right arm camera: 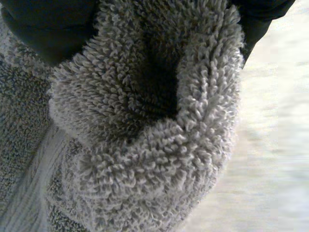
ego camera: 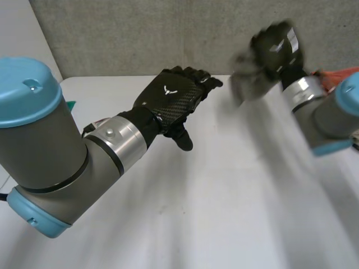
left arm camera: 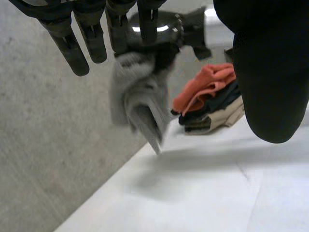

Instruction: Fold the laundry.

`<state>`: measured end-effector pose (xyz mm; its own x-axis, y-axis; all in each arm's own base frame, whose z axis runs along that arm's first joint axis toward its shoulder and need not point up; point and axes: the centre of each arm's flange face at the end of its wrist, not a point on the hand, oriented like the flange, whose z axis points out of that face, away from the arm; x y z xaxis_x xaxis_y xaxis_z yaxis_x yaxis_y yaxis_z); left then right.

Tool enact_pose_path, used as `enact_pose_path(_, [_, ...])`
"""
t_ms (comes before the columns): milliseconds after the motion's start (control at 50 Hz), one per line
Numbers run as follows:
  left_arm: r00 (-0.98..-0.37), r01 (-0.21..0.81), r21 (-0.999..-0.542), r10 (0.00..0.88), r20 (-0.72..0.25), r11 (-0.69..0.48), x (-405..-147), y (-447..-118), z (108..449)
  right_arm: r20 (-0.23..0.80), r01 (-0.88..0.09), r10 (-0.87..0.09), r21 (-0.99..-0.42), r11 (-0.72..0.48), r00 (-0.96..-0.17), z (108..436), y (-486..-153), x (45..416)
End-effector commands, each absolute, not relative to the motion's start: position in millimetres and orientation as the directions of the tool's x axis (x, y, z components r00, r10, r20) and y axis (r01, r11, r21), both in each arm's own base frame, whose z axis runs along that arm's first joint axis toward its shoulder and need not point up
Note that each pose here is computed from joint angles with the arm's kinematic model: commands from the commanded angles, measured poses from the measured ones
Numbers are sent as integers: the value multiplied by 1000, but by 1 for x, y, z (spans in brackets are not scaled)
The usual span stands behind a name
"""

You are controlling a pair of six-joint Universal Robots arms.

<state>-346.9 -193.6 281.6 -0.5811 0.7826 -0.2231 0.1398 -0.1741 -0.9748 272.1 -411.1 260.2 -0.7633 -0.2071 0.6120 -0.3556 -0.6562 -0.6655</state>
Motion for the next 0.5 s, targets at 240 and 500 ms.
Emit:
enact_pose_path(240, [-485,91,-970,841,-241,-226,-359,-168,292,372,-217,-98,-714,-666,-923,278,-543,63])
enact_pose_path(500, [-461,106,-973,857,-231,-206,-361,-159,282,314,-190,-238,-882,-432,-919,129,-545,-9])
